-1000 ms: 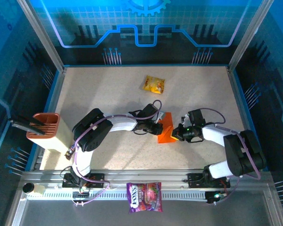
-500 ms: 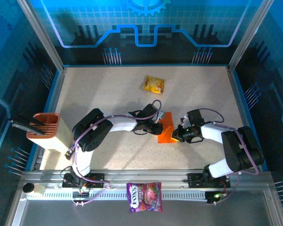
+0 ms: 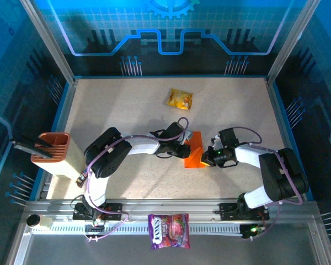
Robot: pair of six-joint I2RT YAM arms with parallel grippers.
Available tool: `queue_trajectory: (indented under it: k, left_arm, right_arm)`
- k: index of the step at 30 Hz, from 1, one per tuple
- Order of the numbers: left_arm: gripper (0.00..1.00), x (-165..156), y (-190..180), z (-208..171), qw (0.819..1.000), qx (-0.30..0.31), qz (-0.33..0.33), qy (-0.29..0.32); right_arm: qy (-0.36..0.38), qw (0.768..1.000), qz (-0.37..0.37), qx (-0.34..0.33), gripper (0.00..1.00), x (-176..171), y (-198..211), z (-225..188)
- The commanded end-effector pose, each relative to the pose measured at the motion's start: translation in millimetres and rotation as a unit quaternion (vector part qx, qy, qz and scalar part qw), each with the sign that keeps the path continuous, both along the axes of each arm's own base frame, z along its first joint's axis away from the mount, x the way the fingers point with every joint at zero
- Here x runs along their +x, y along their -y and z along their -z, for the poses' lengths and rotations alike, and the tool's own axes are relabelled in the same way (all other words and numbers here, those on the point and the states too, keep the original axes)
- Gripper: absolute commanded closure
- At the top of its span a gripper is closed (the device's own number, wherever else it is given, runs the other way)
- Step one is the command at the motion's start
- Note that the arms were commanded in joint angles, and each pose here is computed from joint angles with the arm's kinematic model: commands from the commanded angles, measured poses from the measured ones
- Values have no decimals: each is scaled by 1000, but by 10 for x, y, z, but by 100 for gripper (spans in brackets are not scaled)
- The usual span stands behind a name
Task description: Fold a paper plane with a square sheet of paper (pick it up from the middle)
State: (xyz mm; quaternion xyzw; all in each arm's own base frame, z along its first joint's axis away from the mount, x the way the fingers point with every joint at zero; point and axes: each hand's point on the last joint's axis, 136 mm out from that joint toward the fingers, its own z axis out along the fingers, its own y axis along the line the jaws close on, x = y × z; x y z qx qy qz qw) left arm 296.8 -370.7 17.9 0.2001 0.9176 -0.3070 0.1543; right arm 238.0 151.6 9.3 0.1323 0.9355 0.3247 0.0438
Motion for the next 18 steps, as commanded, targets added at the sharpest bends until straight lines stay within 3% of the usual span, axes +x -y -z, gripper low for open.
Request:
queue_trajectory:
  k: [1, 10, 18]
  left_arm:
    - [98, -74, -152, 129, 999, 27, -4, -19]
    - [98, -89, -160, 170, 999, 30, -5, -25]
    - [98, -81, -160, 177, 999, 34, -5, -26]
  right_arm:
    - [-15, 1000, 4, -19, 100, -78, 39, 83]
    - [53, 995, 25, 76, 100, 421, -217, -365]
    - [57, 993, 39, 94, 100, 586, -281, -369]
